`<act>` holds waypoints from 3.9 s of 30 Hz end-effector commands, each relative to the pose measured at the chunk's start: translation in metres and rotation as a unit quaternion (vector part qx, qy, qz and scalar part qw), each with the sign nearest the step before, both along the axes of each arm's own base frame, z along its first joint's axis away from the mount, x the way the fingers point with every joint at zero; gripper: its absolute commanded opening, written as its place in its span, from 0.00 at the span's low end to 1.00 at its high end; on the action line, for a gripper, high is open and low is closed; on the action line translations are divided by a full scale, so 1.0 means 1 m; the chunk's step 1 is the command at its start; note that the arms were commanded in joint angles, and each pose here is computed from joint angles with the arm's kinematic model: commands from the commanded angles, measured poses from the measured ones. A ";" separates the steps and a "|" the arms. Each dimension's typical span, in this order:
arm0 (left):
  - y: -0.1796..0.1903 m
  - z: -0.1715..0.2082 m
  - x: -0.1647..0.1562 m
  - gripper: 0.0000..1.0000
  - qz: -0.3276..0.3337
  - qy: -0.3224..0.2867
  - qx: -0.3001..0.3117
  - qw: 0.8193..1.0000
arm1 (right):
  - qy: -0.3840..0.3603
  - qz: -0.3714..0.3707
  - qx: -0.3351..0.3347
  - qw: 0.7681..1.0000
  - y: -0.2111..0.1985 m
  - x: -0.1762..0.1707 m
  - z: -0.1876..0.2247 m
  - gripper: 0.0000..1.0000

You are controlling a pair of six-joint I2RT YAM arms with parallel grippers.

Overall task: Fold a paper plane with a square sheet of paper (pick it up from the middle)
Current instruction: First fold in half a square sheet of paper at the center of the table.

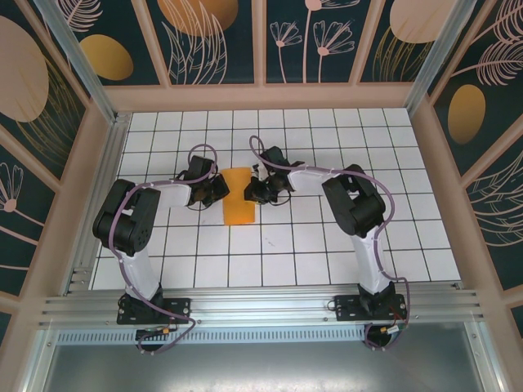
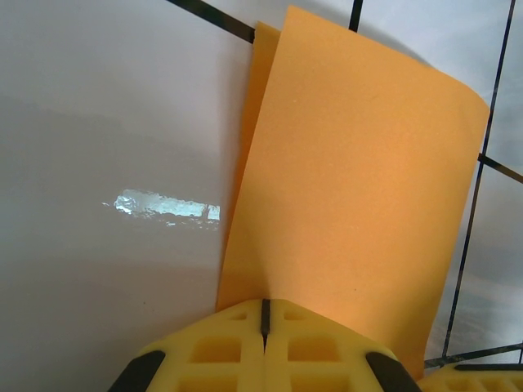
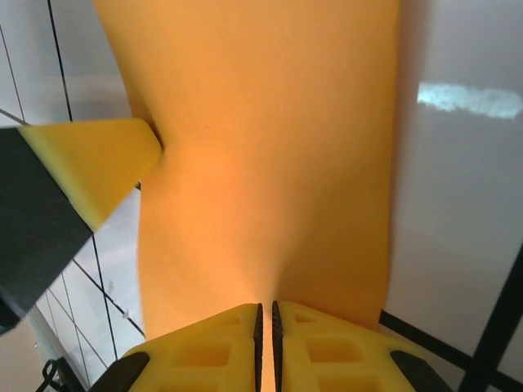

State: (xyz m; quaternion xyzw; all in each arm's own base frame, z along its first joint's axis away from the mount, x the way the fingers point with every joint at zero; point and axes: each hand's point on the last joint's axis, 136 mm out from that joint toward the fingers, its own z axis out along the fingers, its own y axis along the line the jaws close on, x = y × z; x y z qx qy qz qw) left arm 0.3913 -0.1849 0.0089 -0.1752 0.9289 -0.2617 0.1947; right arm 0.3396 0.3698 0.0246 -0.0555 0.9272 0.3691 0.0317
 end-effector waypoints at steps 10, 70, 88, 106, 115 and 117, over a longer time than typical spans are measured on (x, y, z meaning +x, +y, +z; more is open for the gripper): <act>0.049 -0.085 -0.078 0.00 0.036 0.164 0.109 0.980 | 0.024 0.038 0.048 0.998 -0.006 -0.028 0.016 0.16; 0.043 -0.081 -0.072 0.00 0.042 0.157 0.098 0.982 | 0.058 0.088 -0.045 0.993 -0.040 -0.089 -0.023 0.16; 0.038 -0.073 -0.066 0.00 0.037 0.145 0.087 0.985 | -0.077 -0.004 0.004 0.997 -0.018 -0.020 0.047 0.16; 0.016 -0.029 -0.037 0.00 0.016 0.088 0.041 0.995 | 0.038 0.019 -0.069 0.997 -0.037 -0.063 -0.031 0.12; -0.047 0.048 -0.016 0.11 -0.070 -0.010 -0.090 0.993 | 0.054 0.007 -0.097 0.994 -0.048 -0.066 -0.047 0.08; -0.058 0.053 -0.016 0.12 -0.082 -0.018 -0.120 0.989 | 0.059 0.006 -0.098 0.993 -0.049 -0.068 -0.050 0.07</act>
